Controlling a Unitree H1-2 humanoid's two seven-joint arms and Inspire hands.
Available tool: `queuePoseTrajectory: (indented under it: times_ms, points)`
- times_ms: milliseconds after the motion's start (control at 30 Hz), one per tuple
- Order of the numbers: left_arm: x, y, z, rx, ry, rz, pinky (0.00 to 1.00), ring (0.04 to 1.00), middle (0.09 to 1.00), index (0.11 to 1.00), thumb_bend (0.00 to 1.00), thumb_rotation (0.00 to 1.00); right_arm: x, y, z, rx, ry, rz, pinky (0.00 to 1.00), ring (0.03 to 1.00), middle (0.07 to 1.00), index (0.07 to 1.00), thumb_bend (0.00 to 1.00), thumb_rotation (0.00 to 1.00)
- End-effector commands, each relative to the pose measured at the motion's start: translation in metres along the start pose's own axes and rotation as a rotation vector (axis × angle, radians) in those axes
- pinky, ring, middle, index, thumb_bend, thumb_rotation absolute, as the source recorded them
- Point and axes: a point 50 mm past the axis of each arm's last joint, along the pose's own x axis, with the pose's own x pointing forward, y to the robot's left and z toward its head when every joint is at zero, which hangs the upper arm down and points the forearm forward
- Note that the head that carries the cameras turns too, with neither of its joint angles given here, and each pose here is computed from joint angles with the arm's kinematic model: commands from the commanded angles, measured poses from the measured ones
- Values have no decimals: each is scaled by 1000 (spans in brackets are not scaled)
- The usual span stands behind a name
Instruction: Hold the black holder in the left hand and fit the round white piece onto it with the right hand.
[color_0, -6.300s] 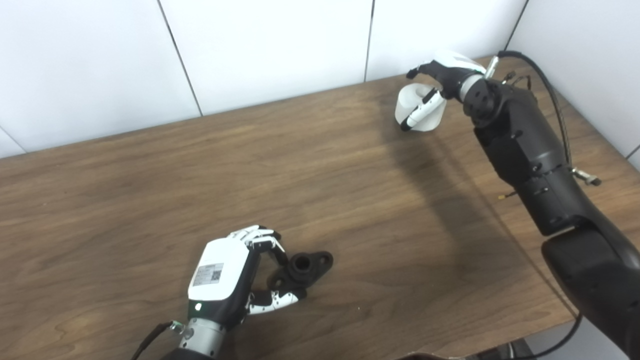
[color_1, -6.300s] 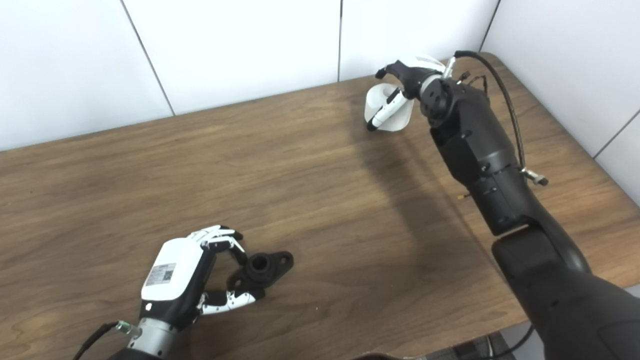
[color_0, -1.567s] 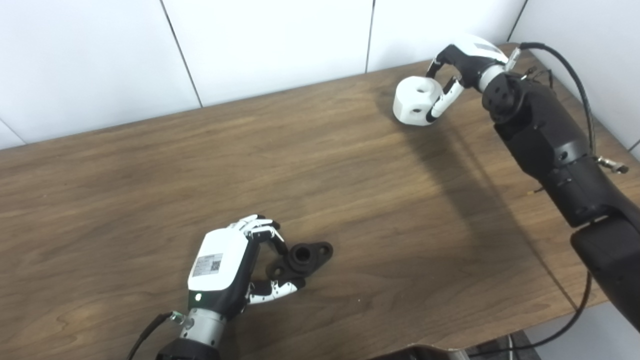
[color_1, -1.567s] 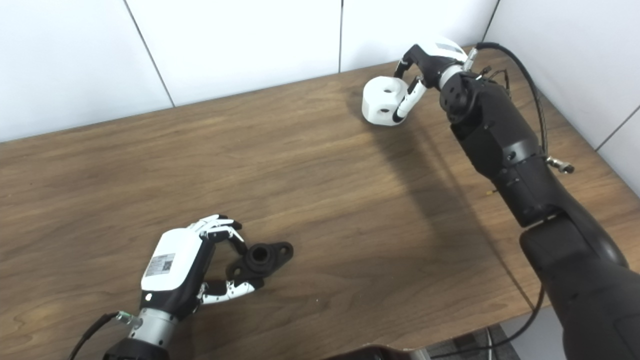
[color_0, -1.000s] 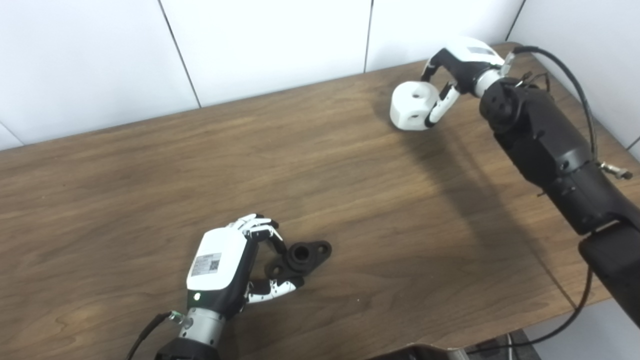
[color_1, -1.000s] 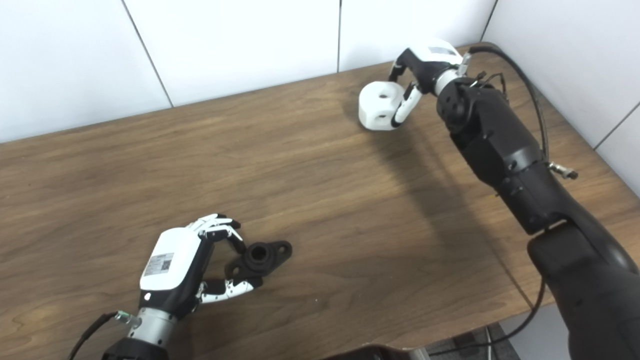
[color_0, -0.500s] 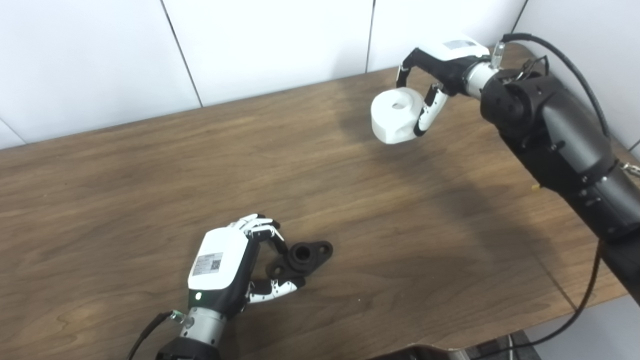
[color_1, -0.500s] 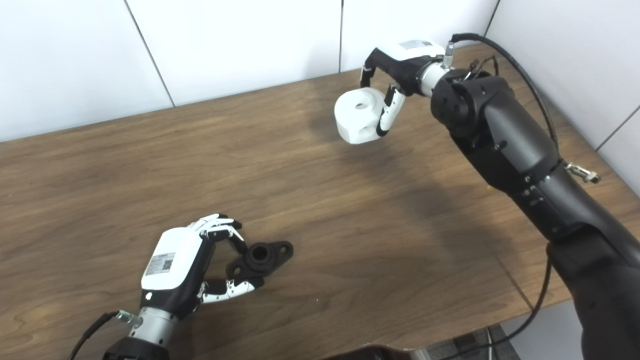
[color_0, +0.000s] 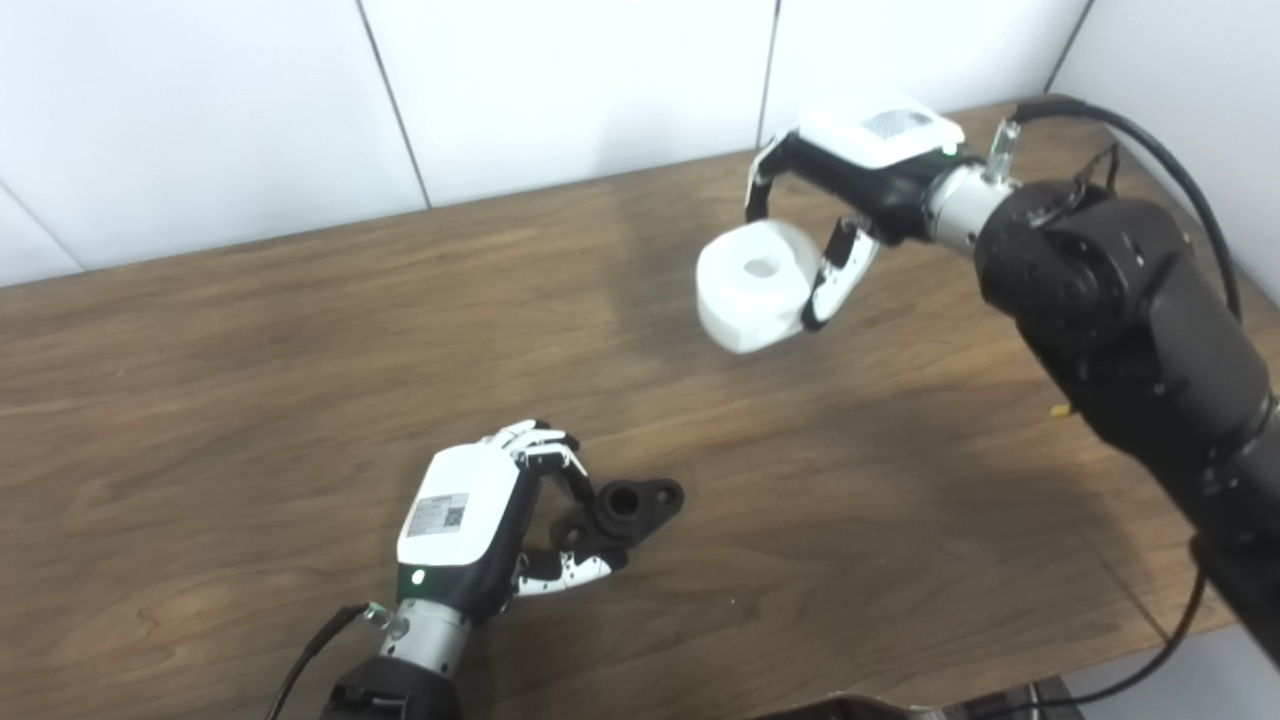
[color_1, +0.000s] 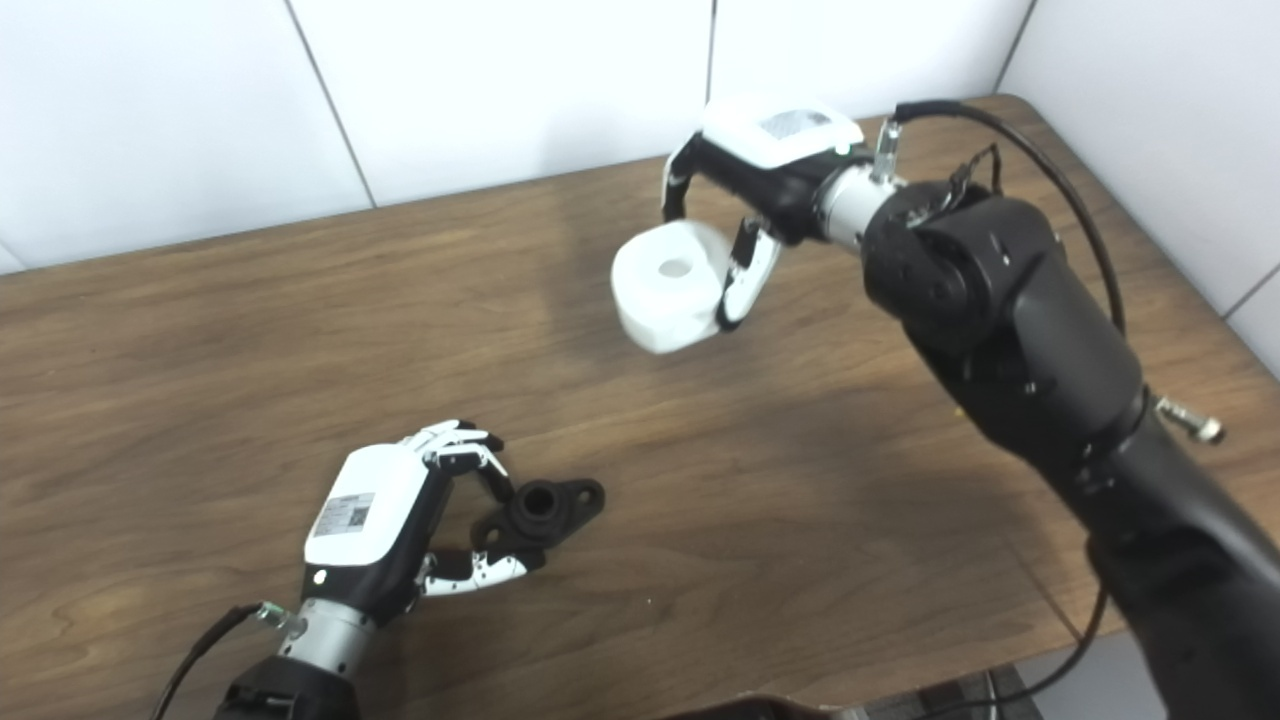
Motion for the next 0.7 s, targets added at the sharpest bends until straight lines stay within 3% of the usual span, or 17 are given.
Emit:
queuePoseTrajectory:
  times_ms: [0, 467, 667]
  points:
    - [-9, -21, -9, -14, 76, -127, 734, 834, 752, 486, 517, 46, -10, -17, 5, -14, -17, -67, 820, 879, 758, 484, 525, 137]
    - [-8, -23, -8, -23, 72, -114, 767, 830, 744, 485, 518, 44, -32, -12, 47, 92, -192, -77, 818, 861, 750, 482, 525, 136]
    - [-6, -20, -6, -23, 78, -131, 757, 840, 752, 486, 517, 45, -34, -9, 53, 105, -222, -38, 813, 862, 745, 481, 526, 137]
